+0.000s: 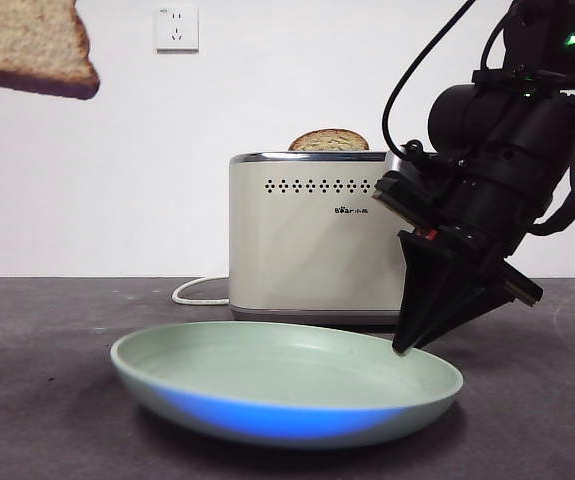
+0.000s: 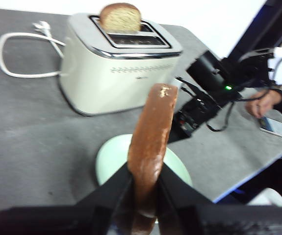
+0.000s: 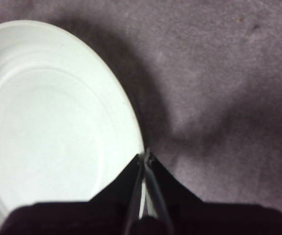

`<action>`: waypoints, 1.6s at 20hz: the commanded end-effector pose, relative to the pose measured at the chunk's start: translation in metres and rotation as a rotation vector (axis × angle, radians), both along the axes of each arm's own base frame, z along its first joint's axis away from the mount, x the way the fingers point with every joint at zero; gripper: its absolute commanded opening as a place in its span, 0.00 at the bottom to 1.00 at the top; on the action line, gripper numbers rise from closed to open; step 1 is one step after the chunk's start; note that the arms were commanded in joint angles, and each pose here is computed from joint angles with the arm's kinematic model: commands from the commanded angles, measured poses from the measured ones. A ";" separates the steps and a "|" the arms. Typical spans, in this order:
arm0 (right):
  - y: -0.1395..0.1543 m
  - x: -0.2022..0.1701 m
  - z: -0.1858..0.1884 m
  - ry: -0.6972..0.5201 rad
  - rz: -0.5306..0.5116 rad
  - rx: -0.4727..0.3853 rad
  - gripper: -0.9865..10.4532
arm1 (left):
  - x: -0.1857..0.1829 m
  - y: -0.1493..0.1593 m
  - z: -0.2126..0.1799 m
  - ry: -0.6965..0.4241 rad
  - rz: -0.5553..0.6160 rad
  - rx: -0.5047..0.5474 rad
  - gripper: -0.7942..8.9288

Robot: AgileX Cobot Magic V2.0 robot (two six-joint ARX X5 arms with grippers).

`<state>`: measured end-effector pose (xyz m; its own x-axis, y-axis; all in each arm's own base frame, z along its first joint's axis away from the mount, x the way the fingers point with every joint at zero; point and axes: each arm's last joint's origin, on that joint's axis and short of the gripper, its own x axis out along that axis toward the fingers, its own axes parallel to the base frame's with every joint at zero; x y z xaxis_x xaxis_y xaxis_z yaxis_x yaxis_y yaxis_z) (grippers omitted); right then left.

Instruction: Take the bread from the toaster,put the bread on the plate,put the plate on the table

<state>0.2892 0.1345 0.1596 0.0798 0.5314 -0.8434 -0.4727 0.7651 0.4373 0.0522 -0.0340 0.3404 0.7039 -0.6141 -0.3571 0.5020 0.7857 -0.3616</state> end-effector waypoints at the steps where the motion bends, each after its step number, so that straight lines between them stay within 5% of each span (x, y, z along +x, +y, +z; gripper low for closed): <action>1: 0.001 -0.003 0.014 -0.039 -0.021 0.020 0.07 | 0.000 -0.001 0.000 0.004 -0.017 -0.032 0.07; 7: -0.004 -0.028 0.081 -0.195 -0.073 0.129 0.07 | 0.011 -0.010 0.012 -0.027 -0.101 -0.154 0.07; 12: 0.005 -0.061 0.121 -0.292 -0.031 0.215 0.07 | 0.047 -0.033 0.010 0.062 -0.237 -0.190 0.07; 25: 0.014 -0.074 0.129 -0.302 0.007 0.242 0.07 | 0.135 -0.079 -0.056 0.444 -0.267 -0.032 0.09; 26: 0.014 -0.074 0.129 -0.303 0.008 0.241 0.07 | 0.137 -0.080 -0.060 0.461 -0.265 -0.026 0.14; 29: 0.014 -0.074 0.128 -0.299 0.011 0.237 0.07 | 0.140 -0.080 -0.062 0.454 -0.209 0.008 0.53; 32: 0.013 -0.075 0.128 -0.292 0.012 0.233 0.07 | 0.140 -0.079 -0.062 0.448 -0.188 0.018 0.54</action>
